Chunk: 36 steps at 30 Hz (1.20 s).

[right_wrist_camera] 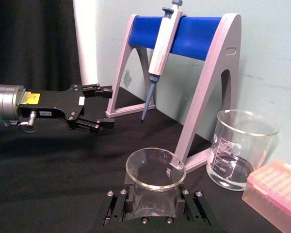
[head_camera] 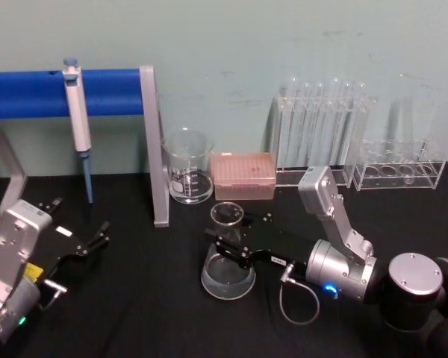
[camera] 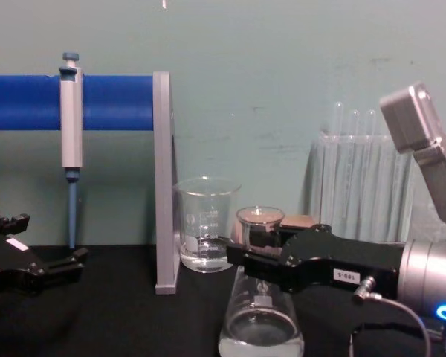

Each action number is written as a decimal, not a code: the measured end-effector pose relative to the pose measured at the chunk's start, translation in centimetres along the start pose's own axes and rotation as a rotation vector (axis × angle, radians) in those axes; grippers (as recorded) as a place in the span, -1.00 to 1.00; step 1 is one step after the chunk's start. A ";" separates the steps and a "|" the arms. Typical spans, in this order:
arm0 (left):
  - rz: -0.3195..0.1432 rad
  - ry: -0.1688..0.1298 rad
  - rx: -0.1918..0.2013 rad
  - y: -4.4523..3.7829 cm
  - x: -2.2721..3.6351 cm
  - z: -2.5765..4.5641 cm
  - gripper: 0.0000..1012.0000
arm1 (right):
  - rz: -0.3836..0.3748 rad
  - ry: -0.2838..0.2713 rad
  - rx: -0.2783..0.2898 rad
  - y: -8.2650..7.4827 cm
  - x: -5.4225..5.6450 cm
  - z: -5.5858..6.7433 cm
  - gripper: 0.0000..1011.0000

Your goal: Grasp the erlenmeyer flask with one hand, shake it three times, then place it back.

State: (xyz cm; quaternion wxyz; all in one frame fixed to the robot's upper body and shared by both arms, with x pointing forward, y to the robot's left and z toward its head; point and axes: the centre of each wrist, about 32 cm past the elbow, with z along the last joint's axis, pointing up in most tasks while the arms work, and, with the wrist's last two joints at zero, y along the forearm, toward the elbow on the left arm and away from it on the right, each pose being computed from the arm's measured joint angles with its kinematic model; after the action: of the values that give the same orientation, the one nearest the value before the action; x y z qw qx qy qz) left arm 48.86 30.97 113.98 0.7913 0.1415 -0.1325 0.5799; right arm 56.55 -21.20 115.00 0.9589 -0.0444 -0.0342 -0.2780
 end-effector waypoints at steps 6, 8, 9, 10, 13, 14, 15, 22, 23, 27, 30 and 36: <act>0.000 0.000 0.000 0.00 0.00 0.00 0.98 | 0.001 0.004 -0.007 0.1 -0.1 -0.2 -0.11; 0.000 0.000 0.000 0.00 0.00 0.00 0.98 | 0.001 0.005 -0.009 0.1 -0.1 -0.2 -0.11; 0.000 0.000 0.000 0.00 0.00 0.00 0.98 | 0.001 0.005 -0.011 0.1 -0.2 -0.2 -0.11; 0.000 0.000 0.000 0.00 0.00 0.00 0.98 | 0.002 0.005 -0.012 0.1 -0.2 -0.2 -0.11; 0.000 0.000 0.000 0.00 0.00 0.00 0.98 | 0.003 0.005 -0.015 0.2 -0.2 -0.3 -0.11; 0.000 0.000 0.000 0.00 0.00 0.00 0.98 | 0.002 0.005 -0.017 0.2 -0.3 -0.3 -0.11; 0.000 0.000 0.000 0.00 0.00 0.00 0.98 | 0.002 0.005 -0.017 0.2 -0.3 -0.3 -0.11; 0.000 0.000 0.000 0.00 0.00 0.00 0.98 | 0.000 0.010 -0.020 0.3 -0.4 -0.4 -0.11; 0.000 0.000 0.000 0.00 0.00 0.00 0.98 | -0.001 0.010 -0.020 0.3 -0.4 -0.4 -0.11; 0.000 0.000 0.000 0.00 0.00 0.00 0.98 | -0.005 0.014 -0.025 0.3 -0.4 -0.4 -0.11; 0.000 0.000 0.000 0.00 0.00 0.00 0.98 | -0.009 0.011 -0.030 0.3 -0.4 -0.3 -0.11; 0.000 0.000 0.000 0.00 0.00 0.00 0.98 | -0.010 0.011 -0.031 0.3 -0.4 -0.3 -0.11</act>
State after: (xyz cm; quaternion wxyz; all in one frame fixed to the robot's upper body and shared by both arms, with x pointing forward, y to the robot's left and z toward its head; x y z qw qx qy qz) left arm 48.86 30.97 113.98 0.7913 0.1415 -0.1324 0.5799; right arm 56.38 -20.82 114.63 0.9570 -0.0576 -0.0247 -0.2834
